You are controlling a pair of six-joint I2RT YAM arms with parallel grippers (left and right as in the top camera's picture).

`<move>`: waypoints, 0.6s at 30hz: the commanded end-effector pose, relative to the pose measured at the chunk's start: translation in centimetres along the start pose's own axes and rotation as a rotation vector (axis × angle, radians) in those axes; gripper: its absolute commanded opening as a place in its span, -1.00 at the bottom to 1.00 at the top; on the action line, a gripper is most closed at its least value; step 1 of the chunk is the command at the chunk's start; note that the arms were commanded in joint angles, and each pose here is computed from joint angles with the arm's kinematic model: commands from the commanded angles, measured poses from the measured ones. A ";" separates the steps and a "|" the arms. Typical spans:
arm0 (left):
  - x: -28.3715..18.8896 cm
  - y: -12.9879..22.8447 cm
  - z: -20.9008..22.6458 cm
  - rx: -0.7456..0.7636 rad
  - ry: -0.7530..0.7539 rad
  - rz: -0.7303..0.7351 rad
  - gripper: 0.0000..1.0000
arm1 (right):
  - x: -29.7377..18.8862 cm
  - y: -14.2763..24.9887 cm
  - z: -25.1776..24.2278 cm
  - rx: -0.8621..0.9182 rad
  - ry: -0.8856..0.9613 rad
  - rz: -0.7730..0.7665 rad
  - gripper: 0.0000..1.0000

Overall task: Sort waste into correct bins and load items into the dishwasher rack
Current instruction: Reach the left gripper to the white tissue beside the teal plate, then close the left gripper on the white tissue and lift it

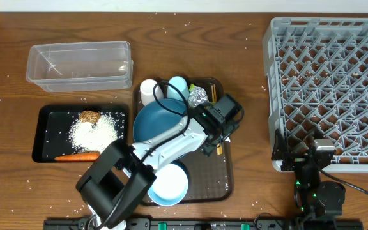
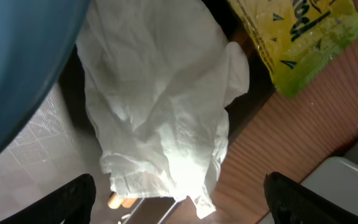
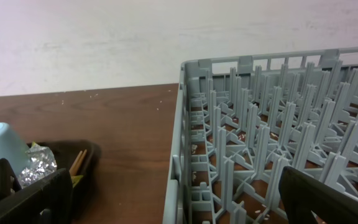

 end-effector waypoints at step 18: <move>0.9 -0.4 1.0 0.039 -0.071 -0.134 0.12 | 0.0 0.3 0.1 -0.005 -0.004 0.010 0.99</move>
Point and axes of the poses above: each gripper's point midway between its finger pads, its own x axis out along the fingers, its own z axis along the line the jaws close on, y = z × x, the point moved 1 cm from there along -x, back along the fingers, and after that the axes turned 14 degrees about x, right-handed, at the moved point
